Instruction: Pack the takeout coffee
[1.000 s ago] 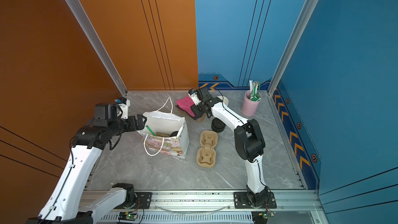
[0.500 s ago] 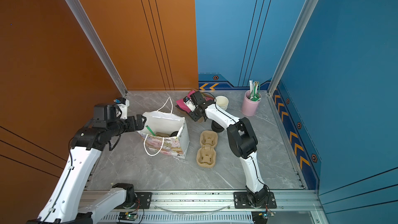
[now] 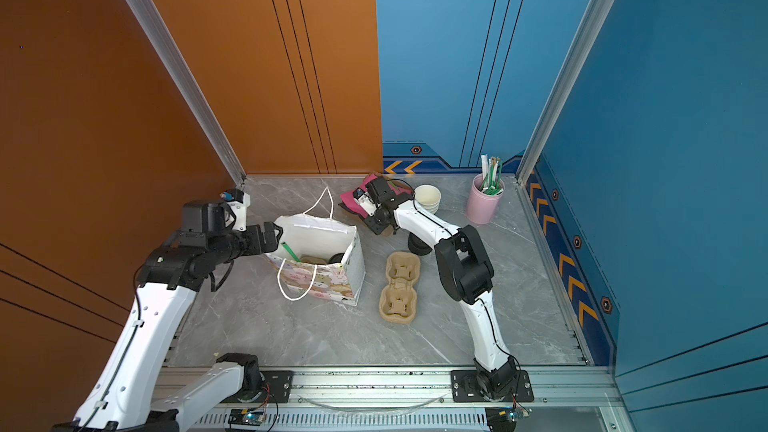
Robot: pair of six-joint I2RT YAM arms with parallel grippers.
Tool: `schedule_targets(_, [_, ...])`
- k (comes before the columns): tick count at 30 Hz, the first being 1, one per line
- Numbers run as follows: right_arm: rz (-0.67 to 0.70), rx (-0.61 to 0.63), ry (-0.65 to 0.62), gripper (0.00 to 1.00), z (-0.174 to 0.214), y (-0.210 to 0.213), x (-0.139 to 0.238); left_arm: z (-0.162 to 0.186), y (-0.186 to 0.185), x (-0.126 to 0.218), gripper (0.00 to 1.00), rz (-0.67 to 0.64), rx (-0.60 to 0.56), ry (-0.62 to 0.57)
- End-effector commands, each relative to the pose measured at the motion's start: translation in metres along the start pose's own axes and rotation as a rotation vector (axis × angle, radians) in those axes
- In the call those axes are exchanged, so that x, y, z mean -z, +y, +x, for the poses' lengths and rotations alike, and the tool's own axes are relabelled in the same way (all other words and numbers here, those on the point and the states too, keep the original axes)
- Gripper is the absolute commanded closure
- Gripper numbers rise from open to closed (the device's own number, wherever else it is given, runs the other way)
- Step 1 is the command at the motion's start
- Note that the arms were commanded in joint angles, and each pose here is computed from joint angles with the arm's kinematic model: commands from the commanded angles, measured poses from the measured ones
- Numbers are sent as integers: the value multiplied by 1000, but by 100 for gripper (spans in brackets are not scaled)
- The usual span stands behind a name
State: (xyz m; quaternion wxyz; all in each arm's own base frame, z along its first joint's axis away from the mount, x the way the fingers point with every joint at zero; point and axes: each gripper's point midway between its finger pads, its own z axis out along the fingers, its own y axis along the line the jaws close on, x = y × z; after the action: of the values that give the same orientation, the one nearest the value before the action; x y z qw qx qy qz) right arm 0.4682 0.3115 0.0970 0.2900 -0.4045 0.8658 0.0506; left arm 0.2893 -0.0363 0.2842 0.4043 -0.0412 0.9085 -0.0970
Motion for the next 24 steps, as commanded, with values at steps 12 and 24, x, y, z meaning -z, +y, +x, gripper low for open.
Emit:
schedule_targets(12, [-37, -54, -168, 100, -53, -5, 68, 1, 3, 2, 2, -12, 8, -5])
schedule_targets(24, [-211, -204, -211, 100, -56, 28, 107, 3, 3, -1, 2, -16, 10, 3])
